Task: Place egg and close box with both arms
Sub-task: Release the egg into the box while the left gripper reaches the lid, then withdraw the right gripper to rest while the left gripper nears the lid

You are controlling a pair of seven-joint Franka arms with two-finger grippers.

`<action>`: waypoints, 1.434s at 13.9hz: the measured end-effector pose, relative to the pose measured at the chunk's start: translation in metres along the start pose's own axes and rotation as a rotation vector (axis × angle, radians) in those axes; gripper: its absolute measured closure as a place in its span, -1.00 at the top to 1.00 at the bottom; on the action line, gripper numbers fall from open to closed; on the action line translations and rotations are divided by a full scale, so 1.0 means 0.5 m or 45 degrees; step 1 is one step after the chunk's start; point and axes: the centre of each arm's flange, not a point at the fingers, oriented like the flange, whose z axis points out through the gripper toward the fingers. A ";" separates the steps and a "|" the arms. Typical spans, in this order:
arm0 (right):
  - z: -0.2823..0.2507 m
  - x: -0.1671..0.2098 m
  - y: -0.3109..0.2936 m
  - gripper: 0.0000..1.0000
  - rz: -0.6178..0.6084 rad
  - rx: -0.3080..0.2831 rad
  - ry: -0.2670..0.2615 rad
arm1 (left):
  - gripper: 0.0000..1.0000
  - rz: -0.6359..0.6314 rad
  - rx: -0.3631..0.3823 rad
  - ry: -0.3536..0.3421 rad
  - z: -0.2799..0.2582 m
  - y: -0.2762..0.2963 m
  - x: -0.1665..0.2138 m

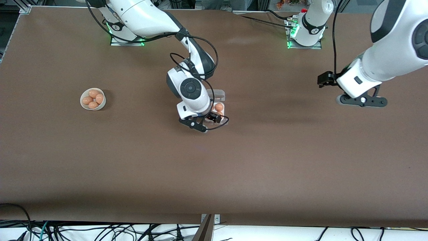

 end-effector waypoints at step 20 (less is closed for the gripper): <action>-0.501 0.433 0.541 1.00 -0.461 -0.139 -0.024 | -0.77 -0.224 -0.079 -0.572 0.286 0.543 -0.024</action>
